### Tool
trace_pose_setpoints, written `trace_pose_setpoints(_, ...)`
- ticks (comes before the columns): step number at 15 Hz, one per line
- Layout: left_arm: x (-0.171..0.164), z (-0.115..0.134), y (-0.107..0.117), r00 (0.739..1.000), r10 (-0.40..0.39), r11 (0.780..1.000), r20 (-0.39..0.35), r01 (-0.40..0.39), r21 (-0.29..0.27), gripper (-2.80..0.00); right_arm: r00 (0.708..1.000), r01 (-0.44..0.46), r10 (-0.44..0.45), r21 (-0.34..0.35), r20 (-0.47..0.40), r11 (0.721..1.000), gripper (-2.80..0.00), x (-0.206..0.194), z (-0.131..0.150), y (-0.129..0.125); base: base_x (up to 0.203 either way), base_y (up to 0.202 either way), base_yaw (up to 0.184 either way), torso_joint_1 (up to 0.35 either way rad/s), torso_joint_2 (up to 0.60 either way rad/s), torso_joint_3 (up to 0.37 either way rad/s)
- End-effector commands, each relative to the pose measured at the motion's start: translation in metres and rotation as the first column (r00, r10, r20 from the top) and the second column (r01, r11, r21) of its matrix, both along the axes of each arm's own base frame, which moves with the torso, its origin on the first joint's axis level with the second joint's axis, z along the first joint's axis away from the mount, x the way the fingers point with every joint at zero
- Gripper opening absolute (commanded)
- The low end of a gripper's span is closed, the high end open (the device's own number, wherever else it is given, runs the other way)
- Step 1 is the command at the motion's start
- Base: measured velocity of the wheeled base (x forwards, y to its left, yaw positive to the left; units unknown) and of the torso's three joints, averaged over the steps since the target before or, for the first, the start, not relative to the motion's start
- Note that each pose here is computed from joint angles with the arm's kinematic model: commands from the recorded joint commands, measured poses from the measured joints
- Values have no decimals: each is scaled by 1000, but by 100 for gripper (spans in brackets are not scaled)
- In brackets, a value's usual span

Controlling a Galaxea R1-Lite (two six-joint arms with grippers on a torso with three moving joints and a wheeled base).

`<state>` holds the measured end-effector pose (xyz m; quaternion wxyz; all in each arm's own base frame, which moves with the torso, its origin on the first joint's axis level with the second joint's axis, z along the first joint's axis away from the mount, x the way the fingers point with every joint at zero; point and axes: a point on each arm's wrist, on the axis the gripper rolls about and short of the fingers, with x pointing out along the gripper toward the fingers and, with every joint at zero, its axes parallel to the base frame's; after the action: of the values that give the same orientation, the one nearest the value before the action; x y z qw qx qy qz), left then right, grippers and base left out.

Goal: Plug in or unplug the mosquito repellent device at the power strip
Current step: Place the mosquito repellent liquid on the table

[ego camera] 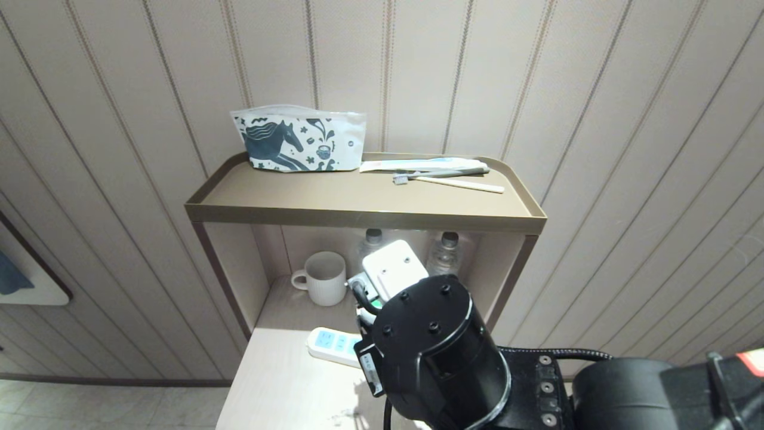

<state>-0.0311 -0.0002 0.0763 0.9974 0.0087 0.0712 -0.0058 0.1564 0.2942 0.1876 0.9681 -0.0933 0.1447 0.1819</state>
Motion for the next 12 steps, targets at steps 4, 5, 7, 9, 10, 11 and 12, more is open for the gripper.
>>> trace_pose_setpoints(4, 0, 0, 0, 1000, 0, 1000, -2, 0, 0, -280, 1000, 7, -7, -10, -6, 1000, -280, 2, -6, 4, 0, 0, 0, 0, 0, 0)
trace_pose_setpoints(5, 0, 0, 0, 1000, 0, 1000, -2, 0, 0, -280, 1000, 6, -6, -11, -5, 1000, -280, 2, -6, 4, 0, 0, 0, 0, 0, 0)
trace_pose_setpoints(7, 0, 0, 0, 1000, 0, 1000, -2, 0, 0, -280, 1000, 8, -8, -12, -7, 1000, -280, 2, -7, 5, 0, 0, 0, -15, 32, 25)
trace_pose_setpoints(9, 0, 0, 0, 1000, 0, 1000, -1, 0, 0, -280, 1000, 11, -11, -12, -5, 1000, -280, 2, -7, 5, 0, 0, 0, -136, 299, 153)
trace_pose_setpoints(10, 0, 0, 0, 1000, 0, 1000, -1, 0, 0, -280, 1000, 11, -11, -10, -4, 1000, -280, 2, -6, 5, 0, 0, 0, -138, 323, 173)
trace_pose_setpoints(11, 0, 0, 0, 1000, 0, 1000, -2, 0, 0, -280, 1000, 13, -13, -8, -3, 1000, -280, 2, -6, 5, 0, 0, 0, -149, 330, 160)
trace_pose_setpoints(12, 0, 0, 0, 1000, 0, 1000, -2, 0, 0, -280, 1000, 11, -11, -5, -1, 1000, -280, 2, -5, 5, 0, 0, 0, -163, 354, 183)
